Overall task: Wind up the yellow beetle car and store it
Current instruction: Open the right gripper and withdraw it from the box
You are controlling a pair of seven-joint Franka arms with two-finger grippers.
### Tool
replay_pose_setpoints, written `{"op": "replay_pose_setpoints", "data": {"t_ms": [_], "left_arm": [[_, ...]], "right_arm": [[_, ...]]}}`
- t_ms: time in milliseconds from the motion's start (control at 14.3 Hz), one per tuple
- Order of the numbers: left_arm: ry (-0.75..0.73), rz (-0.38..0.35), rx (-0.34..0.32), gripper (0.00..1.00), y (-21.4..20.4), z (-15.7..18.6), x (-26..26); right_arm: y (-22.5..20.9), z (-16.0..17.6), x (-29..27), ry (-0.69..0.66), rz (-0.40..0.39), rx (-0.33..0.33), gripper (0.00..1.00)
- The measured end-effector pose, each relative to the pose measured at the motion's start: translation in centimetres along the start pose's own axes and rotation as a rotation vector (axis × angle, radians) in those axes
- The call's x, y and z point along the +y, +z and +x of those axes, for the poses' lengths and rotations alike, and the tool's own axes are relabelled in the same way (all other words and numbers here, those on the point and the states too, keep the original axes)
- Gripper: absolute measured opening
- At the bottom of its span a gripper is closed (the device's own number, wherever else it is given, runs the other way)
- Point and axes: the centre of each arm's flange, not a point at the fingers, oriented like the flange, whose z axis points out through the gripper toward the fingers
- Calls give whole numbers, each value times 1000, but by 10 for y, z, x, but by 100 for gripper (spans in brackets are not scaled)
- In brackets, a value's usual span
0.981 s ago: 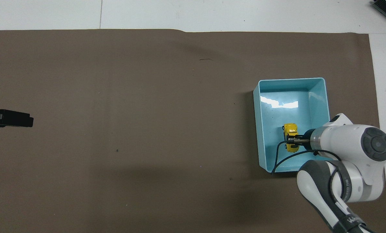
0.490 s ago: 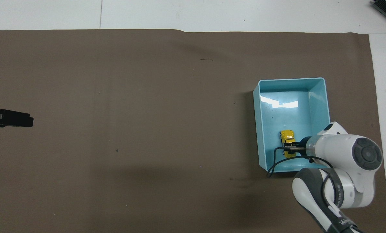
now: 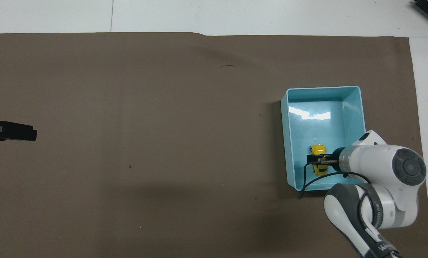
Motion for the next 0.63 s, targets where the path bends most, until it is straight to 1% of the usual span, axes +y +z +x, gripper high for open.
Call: {"op": "replay_pose_setpoints", "data": {"t_ms": [280, 490, 631], "left_arm": [[0, 0, 0, 100, 0, 0, 0], [0, 0, 0, 100, 0, 0, 0], [0, 0, 0, 100, 0, 0, 0]], "right_arm": [[-55, 37, 17, 35, -2, -14, 100], [-101, 66, 40, 40, -44, -49, 100], [-132, 89, 51, 51, -66, -47, 100]]}}
